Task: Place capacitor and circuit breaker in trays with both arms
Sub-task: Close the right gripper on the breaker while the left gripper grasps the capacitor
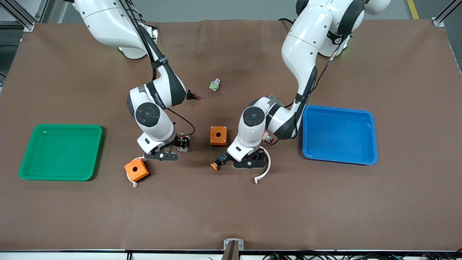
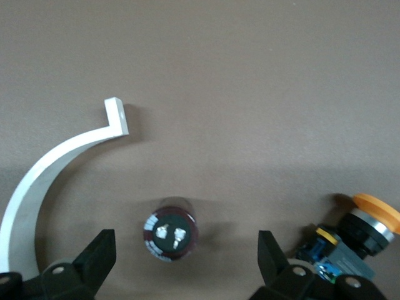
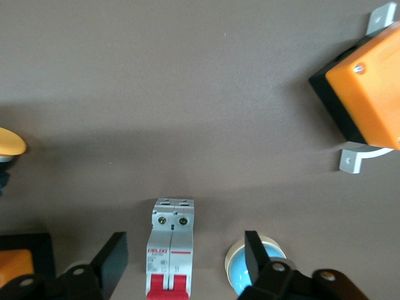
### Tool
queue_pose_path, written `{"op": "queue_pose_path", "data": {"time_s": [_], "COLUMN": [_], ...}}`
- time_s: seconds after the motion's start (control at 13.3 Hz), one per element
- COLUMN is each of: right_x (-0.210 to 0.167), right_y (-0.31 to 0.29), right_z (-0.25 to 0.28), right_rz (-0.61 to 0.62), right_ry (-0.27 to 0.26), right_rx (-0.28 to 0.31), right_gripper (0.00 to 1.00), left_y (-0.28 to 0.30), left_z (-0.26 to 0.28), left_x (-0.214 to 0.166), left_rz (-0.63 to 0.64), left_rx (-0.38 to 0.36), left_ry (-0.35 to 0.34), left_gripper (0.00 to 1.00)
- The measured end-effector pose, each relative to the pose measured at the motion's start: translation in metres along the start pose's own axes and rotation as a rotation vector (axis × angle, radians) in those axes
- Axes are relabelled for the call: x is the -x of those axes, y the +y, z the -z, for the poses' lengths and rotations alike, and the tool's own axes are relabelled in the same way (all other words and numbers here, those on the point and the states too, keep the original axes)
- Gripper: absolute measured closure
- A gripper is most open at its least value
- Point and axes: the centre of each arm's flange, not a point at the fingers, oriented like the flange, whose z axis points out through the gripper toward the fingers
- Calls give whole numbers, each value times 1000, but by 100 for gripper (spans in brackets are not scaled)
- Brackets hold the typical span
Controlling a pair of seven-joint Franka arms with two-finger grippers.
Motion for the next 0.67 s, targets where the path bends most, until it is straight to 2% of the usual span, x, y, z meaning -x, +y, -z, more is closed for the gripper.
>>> {"op": "queue_pose_path", "data": {"time_s": [0.15, 0.38, 0.67], "right_x": [2, 6, 7], "right_y": [-3, -10, -11], "right_z": [-17, -36, -41], "right_rz": [5, 2, 1], "right_ry": [-10, -30, -40], "right_rx": [7, -2, -4], "right_gripper": [18, 19, 21], "left_y": [2, -2, -13], "left_z": [2, 2, 3], "left_x": [1, -4, -13], "left_rz": [-3, 2, 8], "left_rx": [-4, -14, -33], "left_ry": [-4, 0, 13], "left_gripper": [4, 37, 39]}}
